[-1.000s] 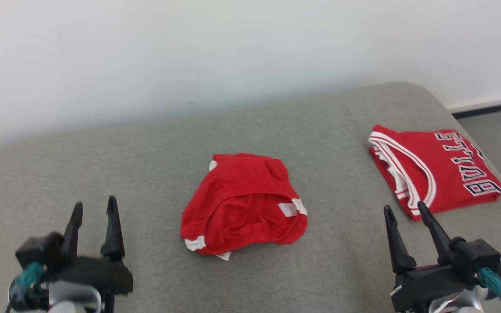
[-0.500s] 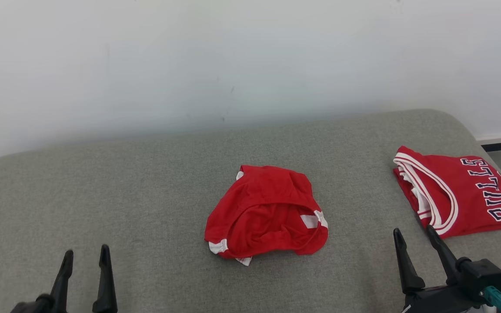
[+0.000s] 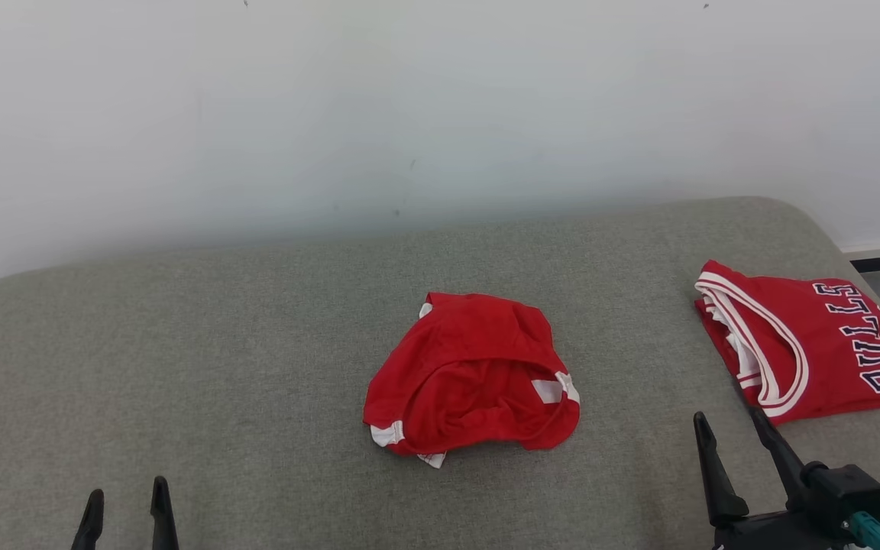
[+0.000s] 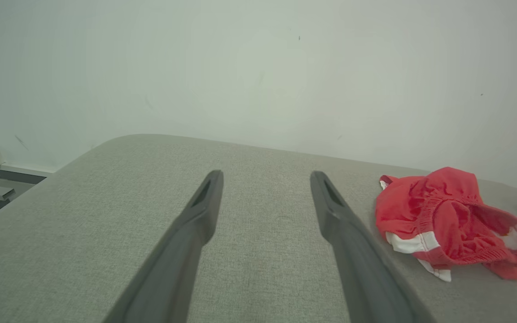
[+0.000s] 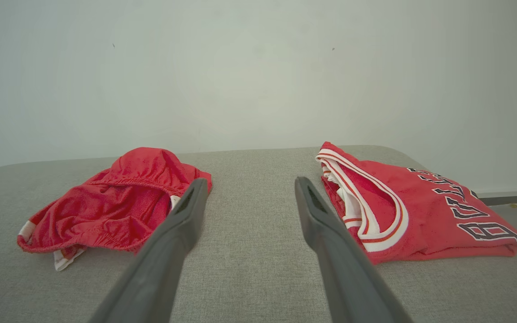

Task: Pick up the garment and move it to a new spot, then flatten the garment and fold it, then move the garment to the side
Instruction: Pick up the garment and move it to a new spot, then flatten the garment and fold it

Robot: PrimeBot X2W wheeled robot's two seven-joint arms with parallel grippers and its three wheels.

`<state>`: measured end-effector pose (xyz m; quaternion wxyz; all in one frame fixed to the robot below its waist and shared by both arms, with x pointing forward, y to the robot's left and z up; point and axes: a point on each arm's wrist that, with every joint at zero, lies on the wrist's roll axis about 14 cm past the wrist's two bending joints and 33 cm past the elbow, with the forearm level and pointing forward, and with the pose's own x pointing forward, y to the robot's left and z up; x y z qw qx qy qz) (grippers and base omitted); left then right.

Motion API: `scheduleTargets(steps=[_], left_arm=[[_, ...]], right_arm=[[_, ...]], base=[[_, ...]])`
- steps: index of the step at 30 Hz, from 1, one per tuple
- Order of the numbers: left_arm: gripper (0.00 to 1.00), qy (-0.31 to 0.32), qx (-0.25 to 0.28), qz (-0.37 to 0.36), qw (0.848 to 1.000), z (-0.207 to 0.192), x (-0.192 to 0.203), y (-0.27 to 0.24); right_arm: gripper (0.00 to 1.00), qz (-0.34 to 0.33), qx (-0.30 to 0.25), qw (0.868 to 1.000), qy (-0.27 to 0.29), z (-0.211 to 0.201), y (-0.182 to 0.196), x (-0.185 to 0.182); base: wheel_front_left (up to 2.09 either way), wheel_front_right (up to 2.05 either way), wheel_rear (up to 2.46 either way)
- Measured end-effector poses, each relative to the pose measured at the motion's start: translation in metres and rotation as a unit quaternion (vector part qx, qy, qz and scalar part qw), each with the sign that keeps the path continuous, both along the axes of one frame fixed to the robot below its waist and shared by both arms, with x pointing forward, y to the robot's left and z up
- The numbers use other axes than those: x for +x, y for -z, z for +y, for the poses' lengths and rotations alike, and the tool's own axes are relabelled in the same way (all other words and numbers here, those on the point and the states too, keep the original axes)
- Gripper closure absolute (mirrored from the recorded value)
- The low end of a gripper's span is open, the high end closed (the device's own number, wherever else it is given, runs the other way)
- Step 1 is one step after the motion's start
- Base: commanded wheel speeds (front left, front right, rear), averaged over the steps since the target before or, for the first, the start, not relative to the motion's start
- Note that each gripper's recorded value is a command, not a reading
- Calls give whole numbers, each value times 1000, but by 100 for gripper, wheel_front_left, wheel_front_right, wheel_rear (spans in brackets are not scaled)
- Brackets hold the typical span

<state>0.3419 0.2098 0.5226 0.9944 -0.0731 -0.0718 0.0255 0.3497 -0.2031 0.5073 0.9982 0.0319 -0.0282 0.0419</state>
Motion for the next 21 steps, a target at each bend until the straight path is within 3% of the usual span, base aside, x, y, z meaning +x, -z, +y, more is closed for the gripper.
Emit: scheduleTargets(steps=[21], left_arm=[[0,-3,-1,8,1000,2,-8,6]], right_arm=[[0,-4,-5,999,-47,28,-6,8]], base=[[0,0,0]])
